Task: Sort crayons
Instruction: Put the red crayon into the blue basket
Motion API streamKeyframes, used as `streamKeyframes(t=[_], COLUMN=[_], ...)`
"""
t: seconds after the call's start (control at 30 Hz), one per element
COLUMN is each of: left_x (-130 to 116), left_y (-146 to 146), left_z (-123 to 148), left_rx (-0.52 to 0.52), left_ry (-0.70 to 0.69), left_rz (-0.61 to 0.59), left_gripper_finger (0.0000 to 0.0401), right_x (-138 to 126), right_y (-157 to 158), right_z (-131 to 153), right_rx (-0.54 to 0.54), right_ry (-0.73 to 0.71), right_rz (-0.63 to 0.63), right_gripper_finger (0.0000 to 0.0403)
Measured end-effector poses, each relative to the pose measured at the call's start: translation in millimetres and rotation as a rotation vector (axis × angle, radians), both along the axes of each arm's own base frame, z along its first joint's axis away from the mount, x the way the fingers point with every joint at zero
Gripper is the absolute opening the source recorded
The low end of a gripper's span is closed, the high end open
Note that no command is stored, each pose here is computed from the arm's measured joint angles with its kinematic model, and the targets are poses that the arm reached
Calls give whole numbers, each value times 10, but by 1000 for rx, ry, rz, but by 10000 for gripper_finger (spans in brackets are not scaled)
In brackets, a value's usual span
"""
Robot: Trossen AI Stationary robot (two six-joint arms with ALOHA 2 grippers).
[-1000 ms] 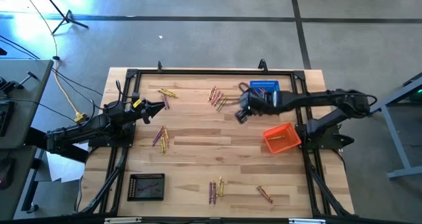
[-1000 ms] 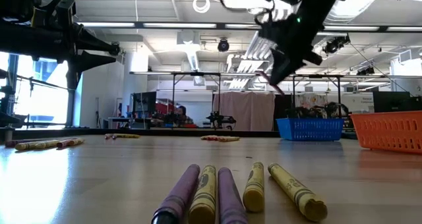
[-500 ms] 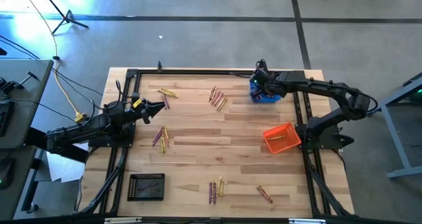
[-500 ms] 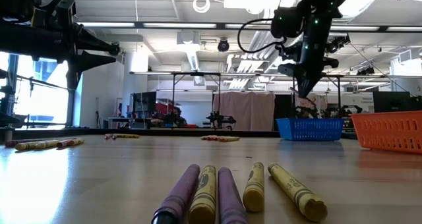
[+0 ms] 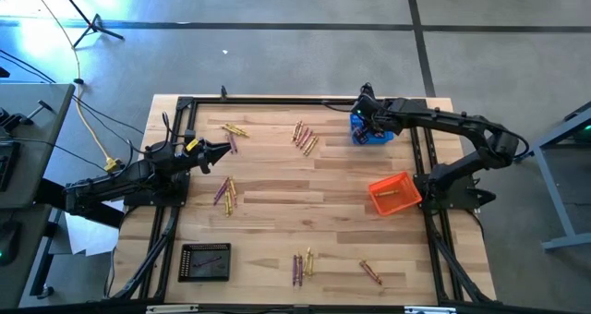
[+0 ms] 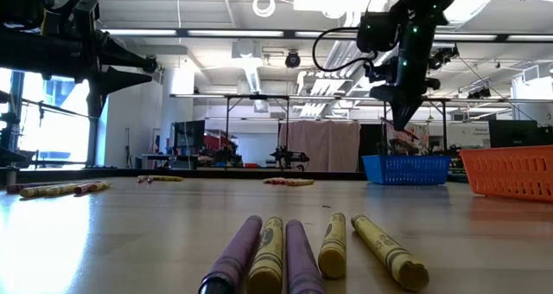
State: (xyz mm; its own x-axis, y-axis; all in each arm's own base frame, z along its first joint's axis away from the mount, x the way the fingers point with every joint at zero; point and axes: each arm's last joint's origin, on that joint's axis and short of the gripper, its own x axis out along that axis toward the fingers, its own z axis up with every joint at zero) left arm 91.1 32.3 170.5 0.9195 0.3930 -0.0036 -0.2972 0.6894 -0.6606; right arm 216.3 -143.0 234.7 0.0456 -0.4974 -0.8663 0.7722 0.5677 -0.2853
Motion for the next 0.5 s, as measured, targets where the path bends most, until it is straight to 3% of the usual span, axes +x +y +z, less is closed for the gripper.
streamKeyframes(t=[0.3, 0.5], left_x=[0, 0], left_y=[0, 0], left_z=[0, 0], left_rx=[0, 0], left_ry=[0, 0], left_rz=[0, 0], left_gripper_finger=[106, 106], right_x=[0, -2], right_y=[-1, -13], right_z=[0, 2], right_rx=[-6, -10], right_ry=[64, 64], right_rz=[112, 115], right_gripper_finger=[12, 12])
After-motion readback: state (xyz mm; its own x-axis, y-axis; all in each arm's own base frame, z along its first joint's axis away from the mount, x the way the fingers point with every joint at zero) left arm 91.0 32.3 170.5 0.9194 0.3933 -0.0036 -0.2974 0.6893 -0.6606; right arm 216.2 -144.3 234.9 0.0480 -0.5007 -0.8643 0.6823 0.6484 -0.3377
